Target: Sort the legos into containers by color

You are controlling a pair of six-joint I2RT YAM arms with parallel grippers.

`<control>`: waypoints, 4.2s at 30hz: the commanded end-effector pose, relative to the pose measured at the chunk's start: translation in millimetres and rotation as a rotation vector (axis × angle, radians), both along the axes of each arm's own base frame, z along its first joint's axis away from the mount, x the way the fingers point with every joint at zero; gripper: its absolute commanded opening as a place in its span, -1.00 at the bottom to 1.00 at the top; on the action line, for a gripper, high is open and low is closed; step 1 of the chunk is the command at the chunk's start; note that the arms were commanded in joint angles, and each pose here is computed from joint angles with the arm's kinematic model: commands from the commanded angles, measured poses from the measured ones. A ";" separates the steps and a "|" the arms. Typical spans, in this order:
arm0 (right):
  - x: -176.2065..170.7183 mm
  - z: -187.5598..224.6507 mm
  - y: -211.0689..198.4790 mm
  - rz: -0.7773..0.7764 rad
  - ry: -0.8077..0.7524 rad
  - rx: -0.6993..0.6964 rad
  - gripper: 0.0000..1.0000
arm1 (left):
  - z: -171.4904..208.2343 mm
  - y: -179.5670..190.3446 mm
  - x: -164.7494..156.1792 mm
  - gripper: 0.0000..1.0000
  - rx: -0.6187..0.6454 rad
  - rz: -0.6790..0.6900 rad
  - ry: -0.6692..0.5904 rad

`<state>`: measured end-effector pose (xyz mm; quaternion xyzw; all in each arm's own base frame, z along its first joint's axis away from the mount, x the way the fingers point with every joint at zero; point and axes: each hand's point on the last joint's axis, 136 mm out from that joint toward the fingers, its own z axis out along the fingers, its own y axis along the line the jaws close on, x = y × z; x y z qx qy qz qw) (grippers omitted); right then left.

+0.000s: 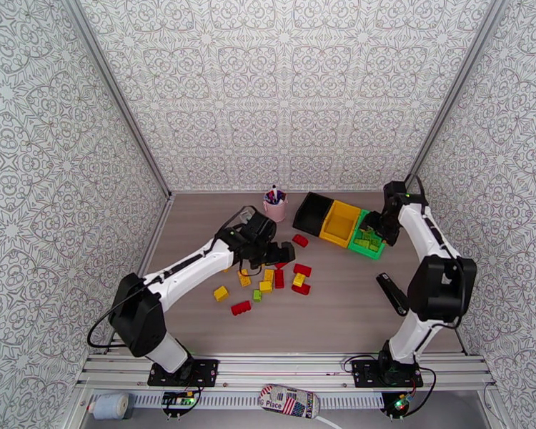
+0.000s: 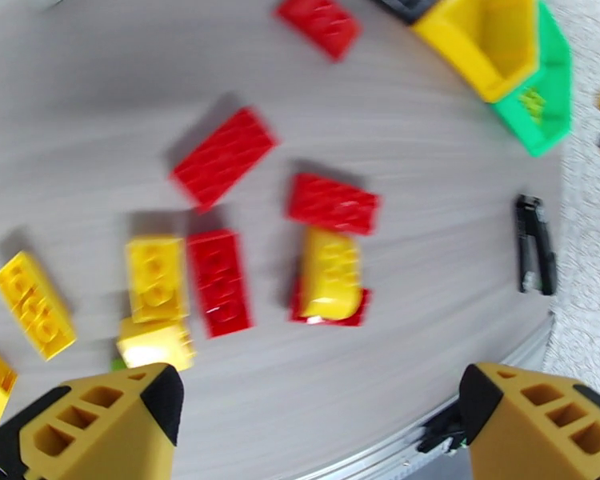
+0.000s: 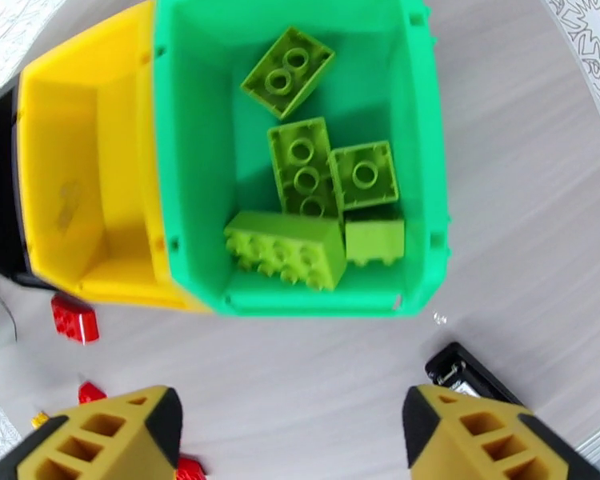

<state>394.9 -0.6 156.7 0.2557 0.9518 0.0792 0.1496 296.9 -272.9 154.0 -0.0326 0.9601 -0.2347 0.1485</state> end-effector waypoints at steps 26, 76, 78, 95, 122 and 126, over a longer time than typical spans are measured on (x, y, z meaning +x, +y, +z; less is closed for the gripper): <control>-167.4 -71.7 394.8 0.731 0.125 0.175 0.34 | -25.5 159.8 -90.6 0.91 0.143 0.449 0.077; -126.1 -52.1 341.3 0.597 0.077 0.106 -0.48 | 7.1 114.1 -38.0 0.95 -0.020 0.342 -0.032; -114.9 -45.0 317.9 0.548 0.061 0.114 -0.49 | 12.6 95.1 -24.0 0.95 -0.054 0.281 -0.040; -34.2 -12.1 82.2 0.044 -0.018 0.115 -0.53 | 32.7 -128.0 40.1 0.95 -0.273 -0.337 -0.007; 67.5 -1.0 -45.5 -0.188 -0.034 0.035 0.23 | 66.9 -149.5 82.3 0.95 -0.228 -0.343 -0.147; 57.2 11.6 -34.5 -0.146 -0.072 0.039 0.35 | 59.8 -123.8 77.4 0.95 -0.141 -0.280 -0.166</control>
